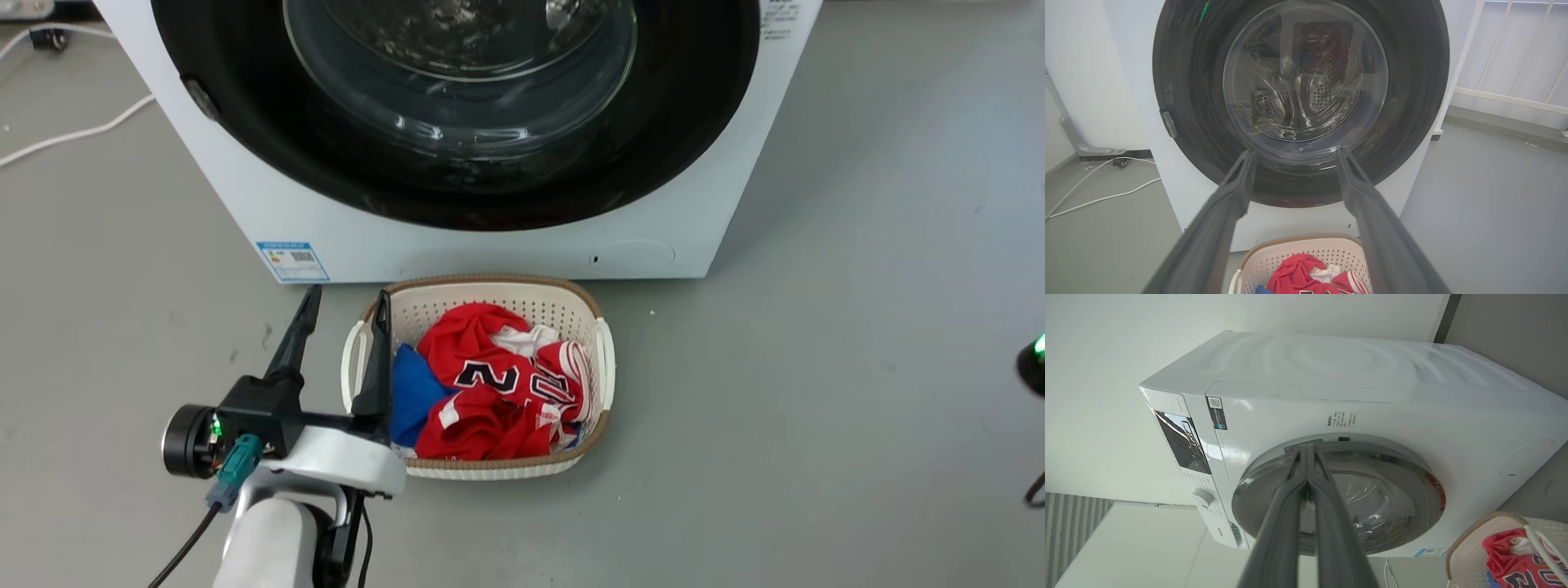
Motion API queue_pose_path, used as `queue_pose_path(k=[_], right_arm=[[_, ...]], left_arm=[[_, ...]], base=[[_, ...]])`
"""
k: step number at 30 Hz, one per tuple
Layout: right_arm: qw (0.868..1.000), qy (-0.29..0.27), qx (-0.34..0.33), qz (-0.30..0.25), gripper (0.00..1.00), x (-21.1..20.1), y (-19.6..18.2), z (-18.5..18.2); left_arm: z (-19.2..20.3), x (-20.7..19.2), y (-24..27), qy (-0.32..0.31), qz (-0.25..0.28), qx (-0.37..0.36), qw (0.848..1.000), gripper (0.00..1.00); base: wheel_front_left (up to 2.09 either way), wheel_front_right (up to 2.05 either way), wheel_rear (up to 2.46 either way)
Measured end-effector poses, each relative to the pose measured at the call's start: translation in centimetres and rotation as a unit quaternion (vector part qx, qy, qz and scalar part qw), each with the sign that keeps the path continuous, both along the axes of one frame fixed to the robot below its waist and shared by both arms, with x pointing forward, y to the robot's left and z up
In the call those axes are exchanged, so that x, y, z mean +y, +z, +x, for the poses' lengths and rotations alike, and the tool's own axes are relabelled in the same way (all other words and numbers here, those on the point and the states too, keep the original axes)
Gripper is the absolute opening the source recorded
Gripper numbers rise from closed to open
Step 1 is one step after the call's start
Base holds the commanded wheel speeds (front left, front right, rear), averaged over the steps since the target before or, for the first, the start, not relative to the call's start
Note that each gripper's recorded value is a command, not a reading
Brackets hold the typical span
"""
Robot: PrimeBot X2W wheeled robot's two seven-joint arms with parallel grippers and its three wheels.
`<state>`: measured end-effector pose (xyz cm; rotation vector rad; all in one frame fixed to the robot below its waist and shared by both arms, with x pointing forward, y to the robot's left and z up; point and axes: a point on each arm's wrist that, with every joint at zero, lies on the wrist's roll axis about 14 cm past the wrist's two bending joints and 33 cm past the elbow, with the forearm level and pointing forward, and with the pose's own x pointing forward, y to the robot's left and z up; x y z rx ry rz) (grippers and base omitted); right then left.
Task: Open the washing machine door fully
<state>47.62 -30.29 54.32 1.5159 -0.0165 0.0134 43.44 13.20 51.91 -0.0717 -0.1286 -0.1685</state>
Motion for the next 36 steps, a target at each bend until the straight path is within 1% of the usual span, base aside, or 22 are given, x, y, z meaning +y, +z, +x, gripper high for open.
queue_pose_path(k=[4,7,12,16,22,25,28,34,36], right_arm=[[0.998,0.04,0.013,-0.039,0.0,-0.1,0.9,3.0],[0.994,0.084,0.021,-0.069,0.0,1.1,1.5,5.6],[0.98,0.149,0.03,-0.127,0.0,3.6,2.6,9.6],[0.968,0.186,0.039,-0.165,0.0,5.8,2.8,12.6],[0.953,0.223,0.044,-0.199,0.0,9.1,2.8,16.6],[0.942,0.25,0.048,-0.219,0.0,11.4,2.1,18.0],[0.934,0.27,0.05,-0.229,0.0,13.3,1.4,19.2],[0.924,0.288,0.054,-0.247,0.0,15.5,0.3,21.0],[0.924,0.287,0.054,-0.248,0.0,15.7,0.2,21.6]], left_arm=[[0.9,-0.1,-0.4,-0.002,-0.002,0.002,1.0,1.0],[1.5,-0.1,-0.9,-0.002,-0.002,0.006,1.0,1.0],[2.7,-0.2,-1.6,-0.002,-0.003,0.01,1.0,1.0],[3.5,-0.2,-2.3,-0.003,-0.002,0.013,1.0,1.0],[4.5,0.1,-3.2,0.002,0.001,0.019,1.0,1.0],[4.8,0.4,-4.0,0.008,-0.001,0.027,1.0,1.0],[5.2,0.4,-4.5,0.011,-0.004,0.031,0.999,1.0],[5.7,0.4,-5.5,0.014,-0.008,0.04,0.999,1.0],[5.7,0.4,-5.9,0.016,-0.008,0.044,0.999,1.0]], base=[[0.0,0.0,0.0],[0.0,0.0,0.0],[0.0,0.0,0.0],[0.0,0.0,0.0],[0.0,0.0,0.0],[0.0,0.0,0.0],[0.0,0.0,0.0],[0.0,0.0,0.0],[0.0,0.0,0.0]])
